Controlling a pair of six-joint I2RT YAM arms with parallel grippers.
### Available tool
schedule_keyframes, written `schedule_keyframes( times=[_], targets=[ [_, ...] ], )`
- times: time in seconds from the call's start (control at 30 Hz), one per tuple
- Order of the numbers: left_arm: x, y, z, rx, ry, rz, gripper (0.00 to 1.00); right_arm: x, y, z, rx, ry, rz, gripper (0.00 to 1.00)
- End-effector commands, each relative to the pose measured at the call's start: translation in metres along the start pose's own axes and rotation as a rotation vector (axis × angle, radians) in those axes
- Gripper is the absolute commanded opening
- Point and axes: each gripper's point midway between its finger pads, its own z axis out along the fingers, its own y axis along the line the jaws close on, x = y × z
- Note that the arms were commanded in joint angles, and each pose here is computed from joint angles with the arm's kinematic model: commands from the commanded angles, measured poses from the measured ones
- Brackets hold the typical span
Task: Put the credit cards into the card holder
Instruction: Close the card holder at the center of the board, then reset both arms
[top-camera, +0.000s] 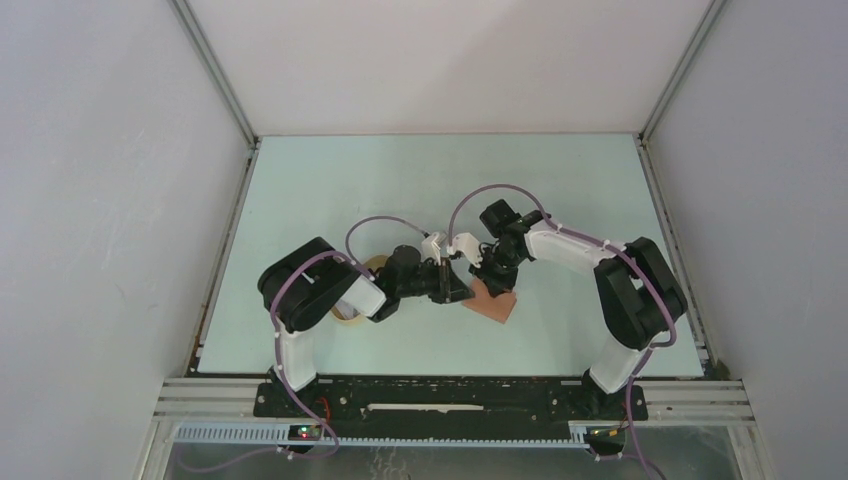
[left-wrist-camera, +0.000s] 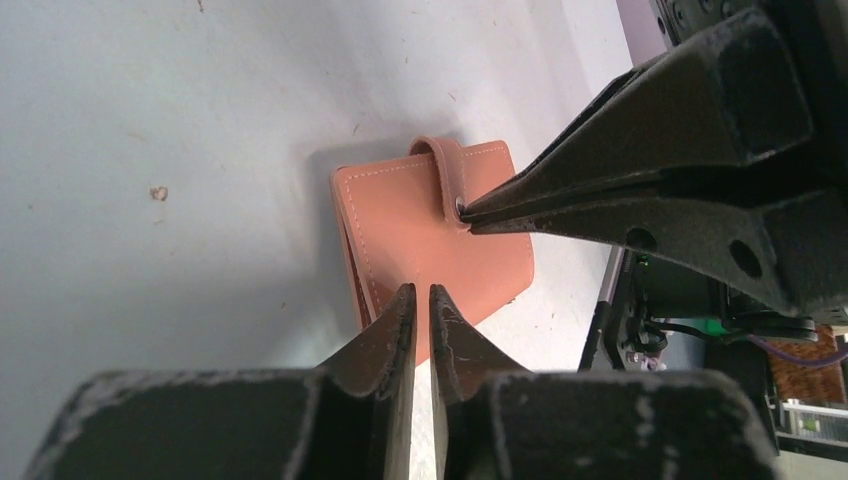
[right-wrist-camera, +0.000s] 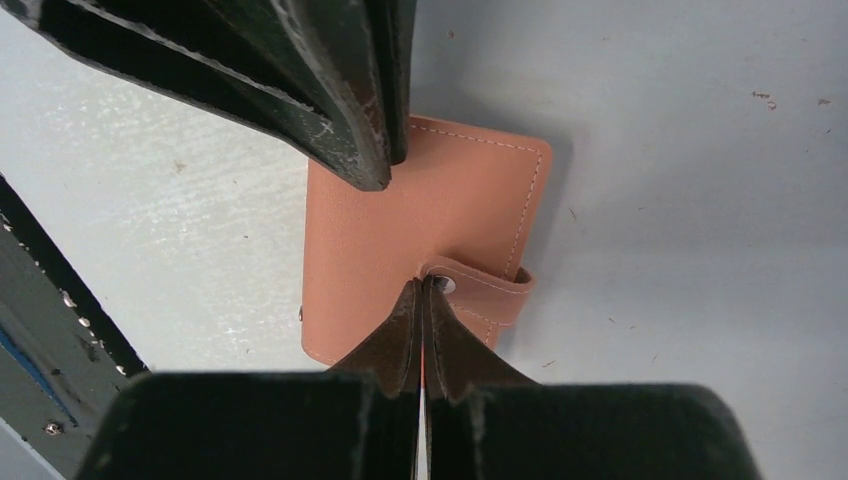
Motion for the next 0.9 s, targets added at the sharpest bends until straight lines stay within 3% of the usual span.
schedule_keyframes(
  times=[0.0,0.2,0.8,0.83,0.87],
  targets=[
    [-0.001,-0.009,-0.004,0.066,-0.023,-0.029,0.14,0.019,0.001,0.018,-0.036,0.071,0.046,0.00],
    [-0.005,-0.023,-0.005,0.169,-0.064,-0.108,0.14,0.019,0.003,0.018,-0.098,0.059,0.103,0.00],
    [-0.005,-0.017,-0.016,0.113,-0.079,-0.066,0.13,0.024,0.002,0.022,-0.187,0.078,0.205,0.00],
    [-0.005,-0.017,-0.017,0.110,-0.080,-0.062,0.13,0.021,0.003,0.019,-0.194,0.060,0.208,0.01],
    [-0.006,-0.017,-0.019,0.105,-0.083,-0.056,0.13,0.017,0.003,0.016,-0.198,0.039,0.209,0.08]
  ],
)
